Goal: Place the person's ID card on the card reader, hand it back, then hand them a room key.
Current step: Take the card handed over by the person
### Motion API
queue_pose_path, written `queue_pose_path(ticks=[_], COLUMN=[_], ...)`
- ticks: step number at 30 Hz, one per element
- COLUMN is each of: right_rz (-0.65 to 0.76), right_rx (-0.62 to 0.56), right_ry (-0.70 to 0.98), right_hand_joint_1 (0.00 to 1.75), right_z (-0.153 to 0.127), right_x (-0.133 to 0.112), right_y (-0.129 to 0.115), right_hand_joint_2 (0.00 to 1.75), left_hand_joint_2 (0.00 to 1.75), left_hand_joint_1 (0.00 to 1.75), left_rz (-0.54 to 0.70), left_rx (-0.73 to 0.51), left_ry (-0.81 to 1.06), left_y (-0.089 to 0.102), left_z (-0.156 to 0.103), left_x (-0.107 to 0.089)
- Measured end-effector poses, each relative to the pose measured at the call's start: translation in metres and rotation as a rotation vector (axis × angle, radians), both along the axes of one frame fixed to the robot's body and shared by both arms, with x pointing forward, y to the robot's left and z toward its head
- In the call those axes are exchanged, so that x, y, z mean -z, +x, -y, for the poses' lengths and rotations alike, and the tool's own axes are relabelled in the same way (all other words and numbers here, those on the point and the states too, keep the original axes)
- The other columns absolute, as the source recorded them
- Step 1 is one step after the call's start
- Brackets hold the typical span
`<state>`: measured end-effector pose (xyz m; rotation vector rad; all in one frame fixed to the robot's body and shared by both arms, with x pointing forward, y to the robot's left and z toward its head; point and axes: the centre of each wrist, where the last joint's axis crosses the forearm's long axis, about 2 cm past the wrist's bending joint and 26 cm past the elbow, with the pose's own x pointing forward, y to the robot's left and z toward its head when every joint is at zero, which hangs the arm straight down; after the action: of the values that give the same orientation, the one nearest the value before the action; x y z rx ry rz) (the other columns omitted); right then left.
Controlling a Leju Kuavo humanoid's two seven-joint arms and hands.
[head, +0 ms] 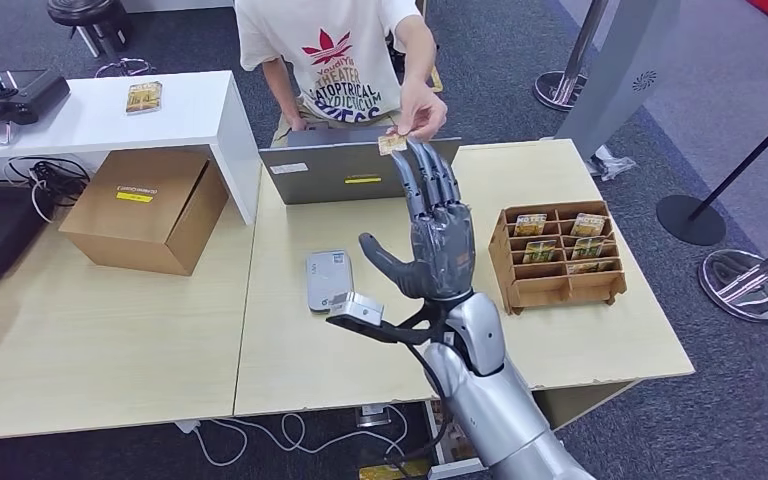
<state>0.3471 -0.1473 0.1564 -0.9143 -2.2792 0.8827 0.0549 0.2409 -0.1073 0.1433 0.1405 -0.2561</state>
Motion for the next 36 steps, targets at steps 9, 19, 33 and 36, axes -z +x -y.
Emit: queue_pose_path(ticks=[9, 19, 33, 36], right_rz=[-0.058, -0.119, -0.085, -0.082], right_rx=[0.017, 0.086, 0.184, 0.192], right_ry=[-0.028, -0.098, -0.265, -0.273], right_hand_joint_1=[0.00, 0.00, 0.00, 0.01], right_z=[-0.012, -0.003, 0.027, 0.030], right_x=[-0.006, 0.005, 0.008, 0.008], right_y=[0.020, 0.028, 0.040, 0.041], right_hand_joint_2=[1.75, 1.75, 1.75, 1.75], left_hand_joint_2=[0.00, 0.00, 0.00, 0.00], left_hand_joint_1=[0.00, 0.00, 0.00, 0.00], left_rz=[0.006, 0.019, 0.032, 0.033], left_rx=[-0.020, 0.011, 0.038, 0.039], left_ry=[0.002, -0.007, -0.008, -0.008], left_y=[-0.001, -0.002, -0.003, -0.003], left_z=[-0.001, -0.001, -0.006, -0.006], left_x=[0.000, 0.000, 0.001, 0.001])
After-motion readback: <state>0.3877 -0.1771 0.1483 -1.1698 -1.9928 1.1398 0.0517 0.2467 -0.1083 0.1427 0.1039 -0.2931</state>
